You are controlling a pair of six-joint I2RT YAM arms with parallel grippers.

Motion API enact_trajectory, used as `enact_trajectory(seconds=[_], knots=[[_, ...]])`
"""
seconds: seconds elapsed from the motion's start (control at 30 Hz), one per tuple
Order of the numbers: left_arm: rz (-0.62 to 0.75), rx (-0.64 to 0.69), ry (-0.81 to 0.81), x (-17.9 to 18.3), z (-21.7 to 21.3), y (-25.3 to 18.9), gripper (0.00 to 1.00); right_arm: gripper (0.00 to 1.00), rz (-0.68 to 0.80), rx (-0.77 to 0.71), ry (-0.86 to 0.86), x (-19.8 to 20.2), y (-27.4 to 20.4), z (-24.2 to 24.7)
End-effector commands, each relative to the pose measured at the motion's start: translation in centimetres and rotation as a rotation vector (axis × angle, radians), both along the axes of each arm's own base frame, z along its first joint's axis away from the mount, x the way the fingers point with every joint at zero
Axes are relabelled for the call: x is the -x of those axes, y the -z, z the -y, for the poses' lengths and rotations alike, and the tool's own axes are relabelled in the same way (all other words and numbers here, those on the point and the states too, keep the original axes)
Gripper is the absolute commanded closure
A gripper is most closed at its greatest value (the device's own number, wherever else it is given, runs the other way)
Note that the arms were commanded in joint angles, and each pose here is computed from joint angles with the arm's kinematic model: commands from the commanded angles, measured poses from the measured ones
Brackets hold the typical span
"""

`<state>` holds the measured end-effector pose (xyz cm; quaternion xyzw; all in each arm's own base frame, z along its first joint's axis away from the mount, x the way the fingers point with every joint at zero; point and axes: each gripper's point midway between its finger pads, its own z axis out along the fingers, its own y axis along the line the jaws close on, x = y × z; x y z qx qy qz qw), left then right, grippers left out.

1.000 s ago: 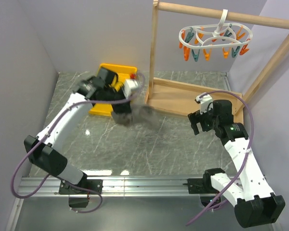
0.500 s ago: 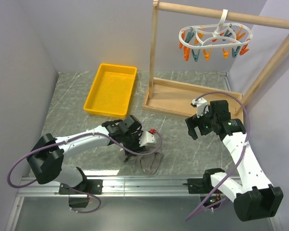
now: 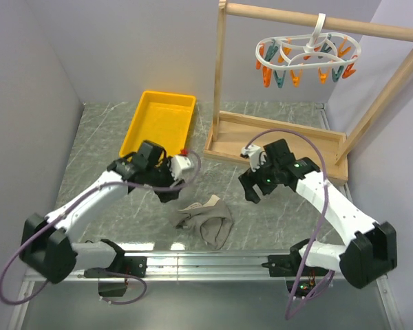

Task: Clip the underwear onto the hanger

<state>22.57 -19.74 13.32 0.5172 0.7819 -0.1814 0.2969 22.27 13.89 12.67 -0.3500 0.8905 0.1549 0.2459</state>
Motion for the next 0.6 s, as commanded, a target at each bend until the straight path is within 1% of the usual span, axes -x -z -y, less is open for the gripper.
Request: enact_trajectory(seconds=[0.0, 0.07, 0.1, 0.23, 0.27, 0.33, 0.37, 0.43, 0.5, 0.57], knots=[[-0.227, 0.073, -0.109, -0.6, -1.0, 0.8, 0.3, 0.09, 0.045, -0.095, -0.062, -1.8, -2.0, -3.9], [-0.317, 0.088, -0.144, -0.8, -0.8, 1.7, 0.3, 0.09, 0.038, -0.11, -0.128, -1.3, -1.6, -5.7], [-0.336, 0.088, -0.149, -0.8, -0.8, 2.0, 0.3, 0.09, 0.04, -0.108, -0.151, -1.2, -1.3, -6.2], [-0.458, 0.076, -0.183, -0.1, -0.5, 4.5, 0.3, 0.09, 0.032, -0.062, -0.266, 0.0, 0.7, -8.8], [-0.478, 0.072, -0.196, 0.0, -0.5, 5.0, 0.31, 0.09, 0.03, -0.056, -0.318, 1.0, 1.2, -10.0], [-0.528, 0.057, -0.211, 0.2, -0.4, 6.1, 0.32, 0.09, 0.021, -0.023, -0.368, 1.6, 2.4, -10.7], [-0.535, 0.055, -0.218, 0.1, -0.3, 6.2, 0.32, 0.1, 0.019, -0.012, -0.422, 2.8, 3.0, -11.7], [-0.555, 0.034, -0.233, 0.0, -0.3, 7.0, 0.32, 0.12, 0.017, 0.029, -0.47, 3.5, 4.4, -12.2], [-0.565, 0.015, -0.236, 0.0, -0.1, 7.5, 0.33, 0.24, 0.027, 0.075, -0.536, 4.7, 5.6, -12.6], [-0.598, -0.016, -0.23, 0.6, -0.1, 8.4, 0.35, 0.33, 0.039, 0.096, -0.569, 5.5, 6.4, -12.7]])
